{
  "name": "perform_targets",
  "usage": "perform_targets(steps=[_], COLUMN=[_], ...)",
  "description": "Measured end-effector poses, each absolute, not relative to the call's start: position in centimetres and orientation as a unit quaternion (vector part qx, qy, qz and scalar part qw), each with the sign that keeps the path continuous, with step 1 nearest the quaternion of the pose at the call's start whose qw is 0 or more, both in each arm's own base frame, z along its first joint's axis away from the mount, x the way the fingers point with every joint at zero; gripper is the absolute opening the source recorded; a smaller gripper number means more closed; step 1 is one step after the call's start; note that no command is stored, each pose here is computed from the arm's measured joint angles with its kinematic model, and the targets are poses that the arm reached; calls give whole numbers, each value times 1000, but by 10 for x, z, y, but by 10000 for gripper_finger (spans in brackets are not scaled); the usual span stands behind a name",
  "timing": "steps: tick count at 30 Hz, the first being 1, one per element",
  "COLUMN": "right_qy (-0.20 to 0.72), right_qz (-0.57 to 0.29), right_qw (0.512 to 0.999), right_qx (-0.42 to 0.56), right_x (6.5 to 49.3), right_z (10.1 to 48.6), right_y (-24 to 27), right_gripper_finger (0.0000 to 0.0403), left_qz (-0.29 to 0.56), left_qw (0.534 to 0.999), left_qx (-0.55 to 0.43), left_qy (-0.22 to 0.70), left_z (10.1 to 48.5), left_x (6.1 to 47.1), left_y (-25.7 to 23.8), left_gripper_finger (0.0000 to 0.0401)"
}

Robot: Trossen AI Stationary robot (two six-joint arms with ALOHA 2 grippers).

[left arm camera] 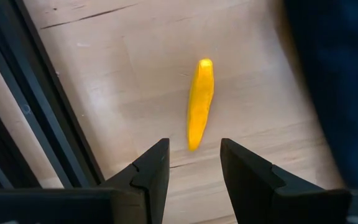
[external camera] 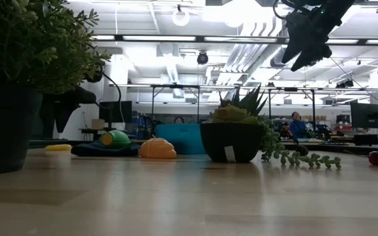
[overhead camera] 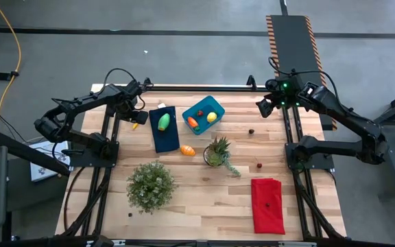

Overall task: Pick and placing Produce into tupperware
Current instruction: Put the yellow corn into the blue bin

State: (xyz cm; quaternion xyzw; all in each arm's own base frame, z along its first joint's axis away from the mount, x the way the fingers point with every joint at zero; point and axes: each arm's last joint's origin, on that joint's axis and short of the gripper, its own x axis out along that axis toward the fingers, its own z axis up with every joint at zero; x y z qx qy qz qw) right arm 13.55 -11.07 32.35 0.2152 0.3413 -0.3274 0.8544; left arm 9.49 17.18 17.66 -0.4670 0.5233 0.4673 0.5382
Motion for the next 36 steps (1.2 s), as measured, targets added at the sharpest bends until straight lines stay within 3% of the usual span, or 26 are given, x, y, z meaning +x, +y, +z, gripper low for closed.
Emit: perform_targets(steps=[36], right_qy=[338], right_qz=[-329], right_qw=[853], right_qx=[223], right_x=[136], right_z=[323], right_y=[-111], right_gripper_finger=[256], left_qz=[489], left_qw=[526], left_qx=[-485], left_qy=[499], left_z=[177], left_x=[96], left_y=[173], left_gripper_finger=[131])
